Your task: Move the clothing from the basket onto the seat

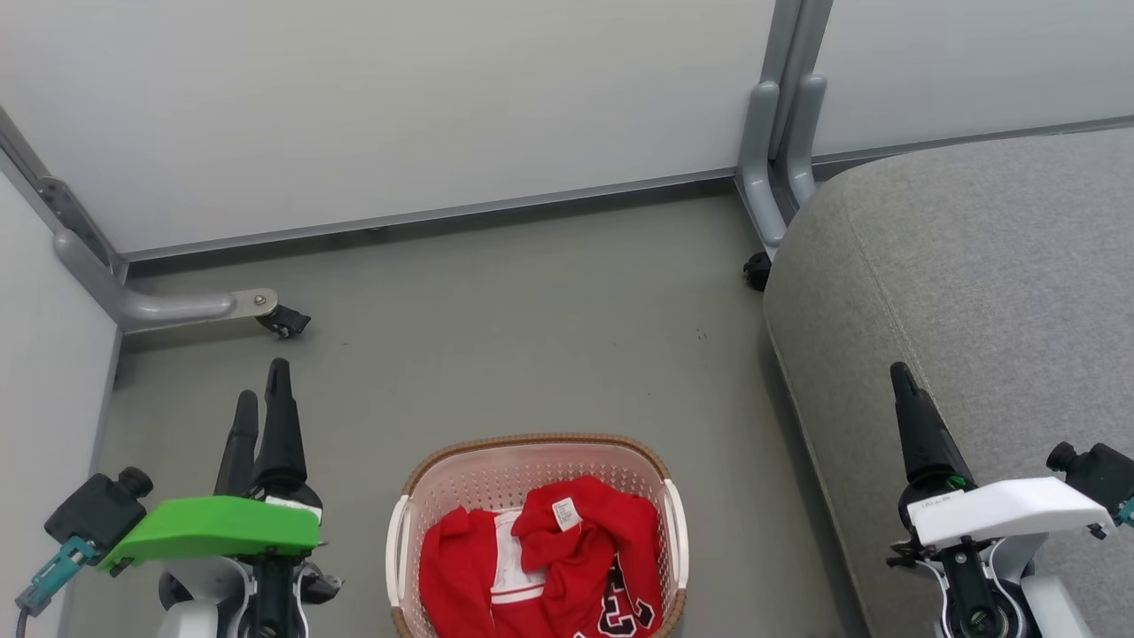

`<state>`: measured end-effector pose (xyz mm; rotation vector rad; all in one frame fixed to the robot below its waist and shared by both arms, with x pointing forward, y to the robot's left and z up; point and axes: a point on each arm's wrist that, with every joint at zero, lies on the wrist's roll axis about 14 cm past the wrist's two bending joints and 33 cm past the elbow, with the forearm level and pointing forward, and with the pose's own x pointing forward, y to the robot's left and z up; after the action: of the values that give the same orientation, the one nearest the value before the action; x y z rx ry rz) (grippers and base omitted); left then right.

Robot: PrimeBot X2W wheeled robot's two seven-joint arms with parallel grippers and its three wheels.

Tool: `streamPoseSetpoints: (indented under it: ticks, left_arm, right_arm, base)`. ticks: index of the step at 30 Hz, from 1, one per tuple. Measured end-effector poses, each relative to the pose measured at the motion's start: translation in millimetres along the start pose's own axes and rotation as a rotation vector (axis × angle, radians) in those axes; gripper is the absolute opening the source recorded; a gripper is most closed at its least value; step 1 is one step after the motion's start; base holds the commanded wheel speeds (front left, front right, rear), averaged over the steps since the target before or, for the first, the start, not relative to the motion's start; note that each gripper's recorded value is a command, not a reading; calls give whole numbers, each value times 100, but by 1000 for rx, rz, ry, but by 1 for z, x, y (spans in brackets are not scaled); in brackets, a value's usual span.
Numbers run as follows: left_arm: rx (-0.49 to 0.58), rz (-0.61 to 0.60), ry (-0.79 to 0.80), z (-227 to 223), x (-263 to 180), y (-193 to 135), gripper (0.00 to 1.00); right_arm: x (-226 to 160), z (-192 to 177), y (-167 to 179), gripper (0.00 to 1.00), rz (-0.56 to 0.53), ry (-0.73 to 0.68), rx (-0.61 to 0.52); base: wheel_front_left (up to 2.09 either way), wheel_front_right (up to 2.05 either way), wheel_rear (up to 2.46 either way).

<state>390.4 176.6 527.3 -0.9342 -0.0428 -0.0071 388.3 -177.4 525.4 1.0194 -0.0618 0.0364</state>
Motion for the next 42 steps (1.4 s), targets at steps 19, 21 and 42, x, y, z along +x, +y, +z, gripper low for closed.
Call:
streamPoseSetpoints:
  ticks: [19,21,42]
  left_arm:
    - [343,-37,19,-18,-3,-12,100]
    - [369,-40,20,-19,-3,-13,100]
    - [598,-76,-7,-23,-6,-19,100]
  right_arm:
    - [-1,-10,6,100,42,19,-331]
    - [-2,-11,5,100,42,24,-359]
    - [-2,-14,10,100,85,13,-593]
  base:
    - [0,0,0]
    - [0,0,0]
    - [0,0,0]
